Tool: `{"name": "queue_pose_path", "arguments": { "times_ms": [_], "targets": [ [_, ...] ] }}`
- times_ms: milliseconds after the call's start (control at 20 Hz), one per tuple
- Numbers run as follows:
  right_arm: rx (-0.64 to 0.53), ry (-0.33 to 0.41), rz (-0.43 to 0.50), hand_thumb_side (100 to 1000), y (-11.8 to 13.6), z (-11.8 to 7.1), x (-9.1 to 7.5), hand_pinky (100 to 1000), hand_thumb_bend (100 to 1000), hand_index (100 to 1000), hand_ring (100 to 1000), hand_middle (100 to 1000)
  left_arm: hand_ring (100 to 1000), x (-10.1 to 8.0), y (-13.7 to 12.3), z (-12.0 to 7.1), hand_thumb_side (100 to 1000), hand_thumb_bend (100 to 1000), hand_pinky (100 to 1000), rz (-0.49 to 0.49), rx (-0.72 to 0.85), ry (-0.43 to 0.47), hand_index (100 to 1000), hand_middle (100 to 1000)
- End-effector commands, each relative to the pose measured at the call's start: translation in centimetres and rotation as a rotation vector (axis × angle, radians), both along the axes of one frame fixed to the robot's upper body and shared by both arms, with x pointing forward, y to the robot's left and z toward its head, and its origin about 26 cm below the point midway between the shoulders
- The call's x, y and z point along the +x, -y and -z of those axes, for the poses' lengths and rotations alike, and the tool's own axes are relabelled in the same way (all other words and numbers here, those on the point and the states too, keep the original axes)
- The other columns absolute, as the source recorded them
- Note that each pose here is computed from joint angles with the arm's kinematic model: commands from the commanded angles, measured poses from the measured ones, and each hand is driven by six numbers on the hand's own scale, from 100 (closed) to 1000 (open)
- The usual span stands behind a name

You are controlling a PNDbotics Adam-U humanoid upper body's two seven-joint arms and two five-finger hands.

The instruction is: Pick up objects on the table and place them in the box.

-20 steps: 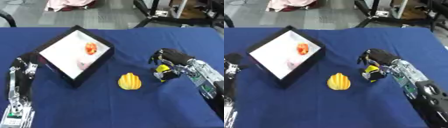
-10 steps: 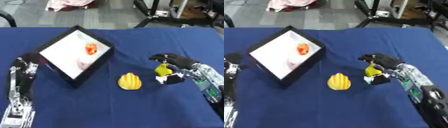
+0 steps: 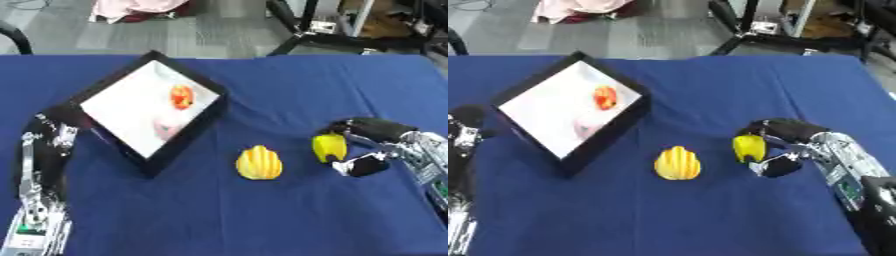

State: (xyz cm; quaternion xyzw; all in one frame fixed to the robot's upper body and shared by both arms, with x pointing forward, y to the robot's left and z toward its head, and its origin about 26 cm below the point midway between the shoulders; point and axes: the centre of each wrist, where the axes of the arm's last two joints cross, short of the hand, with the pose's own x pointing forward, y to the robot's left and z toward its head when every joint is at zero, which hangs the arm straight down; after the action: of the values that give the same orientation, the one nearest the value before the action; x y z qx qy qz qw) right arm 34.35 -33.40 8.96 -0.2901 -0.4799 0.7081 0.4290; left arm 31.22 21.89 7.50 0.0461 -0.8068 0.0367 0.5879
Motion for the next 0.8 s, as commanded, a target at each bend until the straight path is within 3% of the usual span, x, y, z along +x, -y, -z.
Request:
{"name": "queue_pose_path", "arguments": {
  "times_ms": [50, 200, 450, 550, 750, 800],
  "targets": [
    [-0.004, 0.113, 0.022, 322, 0.4, -2.9, 0.3, 868, 100, 609, 665, 379, 854, 0.0, -0.5, -0.7, 575, 772, 622, -0.011, 0.014, 0.025, 683, 583],
    [0.054, 0.247, -0.003, 277, -0.8, -6.0, 0.7, 848, 100, 486, 628, 293, 854, 0.0, -0.5, -0.6, 574, 773, 621, -0.009, 0.014, 0.021, 683, 583],
    [0.128, 0.440, -0.129, 253, -4.0, -10.6, 1.6, 848, 100, 462, 629, 283, 854, -0.1, -0.3, -0.5, 574, 773, 621, 0.001, 0.016, 0.016, 683, 582],
    [0.152, 0.481, -0.201, 262, -5.6, -11.4, 2.2, 850, 100, 464, 631, 285, 854, -0.1, -0.1, -0.4, 574, 774, 621, 0.014, 0.015, 0.012, 683, 582],
    [0.193, 0.511, -0.310, 231, -9.4, -11.1, 4.0, 841, 100, 464, 624, 290, 854, 0.0, 0.8, -0.6, 575, 774, 621, 0.050, 0.001, 0.016, 683, 582],
    [0.203, 0.511, -0.332, 318, -10.5, -11.1, 4.6, 838, 100, 470, 622, 294, 854, 0.0, 1.2, -0.7, 575, 774, 621, 0.062, -0.004, 0.021, 683, 583]
  ]
}}
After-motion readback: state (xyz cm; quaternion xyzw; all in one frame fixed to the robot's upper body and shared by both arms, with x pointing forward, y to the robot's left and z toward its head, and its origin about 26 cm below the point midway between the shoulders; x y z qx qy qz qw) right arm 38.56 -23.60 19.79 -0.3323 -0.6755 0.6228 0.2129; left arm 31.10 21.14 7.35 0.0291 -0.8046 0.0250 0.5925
